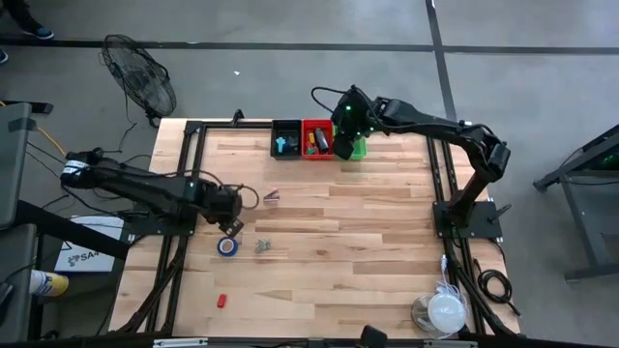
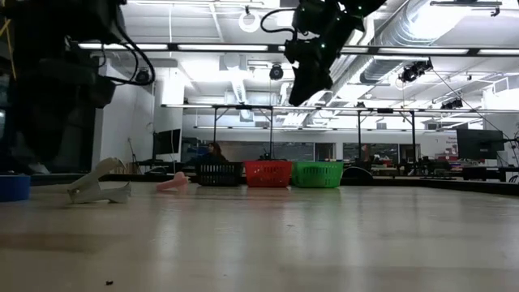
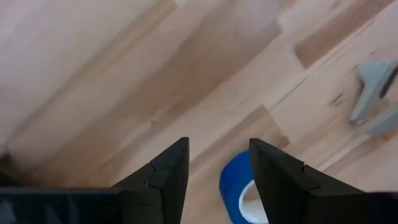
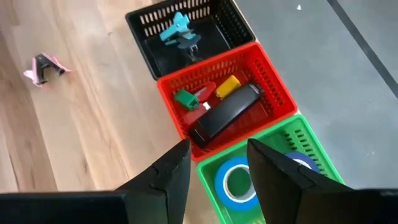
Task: Pick and place Stapler, Stapler remover, tape
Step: Put the blue tape into the green bin
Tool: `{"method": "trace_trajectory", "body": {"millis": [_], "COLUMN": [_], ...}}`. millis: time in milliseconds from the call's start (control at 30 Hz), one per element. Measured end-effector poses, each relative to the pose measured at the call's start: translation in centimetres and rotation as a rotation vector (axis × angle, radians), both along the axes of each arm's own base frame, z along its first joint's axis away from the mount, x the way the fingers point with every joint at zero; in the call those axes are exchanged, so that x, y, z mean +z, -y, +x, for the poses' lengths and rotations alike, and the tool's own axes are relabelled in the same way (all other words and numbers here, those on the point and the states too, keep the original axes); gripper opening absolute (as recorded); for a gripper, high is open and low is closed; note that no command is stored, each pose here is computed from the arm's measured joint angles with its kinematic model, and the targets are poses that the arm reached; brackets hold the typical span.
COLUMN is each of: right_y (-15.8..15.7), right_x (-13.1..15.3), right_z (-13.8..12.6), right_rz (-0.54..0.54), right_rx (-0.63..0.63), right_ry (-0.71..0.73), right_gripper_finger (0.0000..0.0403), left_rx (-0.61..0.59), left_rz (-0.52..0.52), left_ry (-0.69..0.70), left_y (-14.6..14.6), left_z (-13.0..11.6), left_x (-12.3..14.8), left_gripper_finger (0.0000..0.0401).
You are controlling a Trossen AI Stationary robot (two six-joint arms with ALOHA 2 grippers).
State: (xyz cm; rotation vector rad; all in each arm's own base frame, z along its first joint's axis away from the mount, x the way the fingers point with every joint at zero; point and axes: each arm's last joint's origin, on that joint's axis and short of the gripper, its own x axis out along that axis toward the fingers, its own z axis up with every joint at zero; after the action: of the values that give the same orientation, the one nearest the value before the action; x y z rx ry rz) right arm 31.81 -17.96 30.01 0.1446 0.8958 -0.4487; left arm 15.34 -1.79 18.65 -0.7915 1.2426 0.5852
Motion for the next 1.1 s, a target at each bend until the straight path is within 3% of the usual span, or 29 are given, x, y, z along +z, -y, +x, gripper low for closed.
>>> {"method": "trace_trajectory", "body": {"millis": [267,600,800,1100], "right_y": [-1.0,-2.0,-2.1,-2.2], "right_x": [0.0,0.0,-0.2,-0.2], "right_z": [0.5,1.0,0.9,0.9], "right_rz": [0.020,0.025,0.035,0.038], "right_rx": [0.047,0.074,0.074,0.074], "right_ry": [0.008,0.007,-0.008,-0.011], "right_gripper_finger": [0.0149,0.0149,0.0149,0.0149], "left_rx": [-0.140,-0.249,-0.284,-0.325], "left_rz": [0.002,-0.039,-0.043,-0.073], "left_ry": [-0.082,-0.090,-0.036,-0.109], "left_y": [2.4,2.8,3.0,3.2], "left_z": [0.2,0.4,0.9,1.4], "left_x": [-1.1,-1.4,-1.3,-2.4], "left_gripper_finger": [0.0163,0.0163,0.0163,0.0163]}}
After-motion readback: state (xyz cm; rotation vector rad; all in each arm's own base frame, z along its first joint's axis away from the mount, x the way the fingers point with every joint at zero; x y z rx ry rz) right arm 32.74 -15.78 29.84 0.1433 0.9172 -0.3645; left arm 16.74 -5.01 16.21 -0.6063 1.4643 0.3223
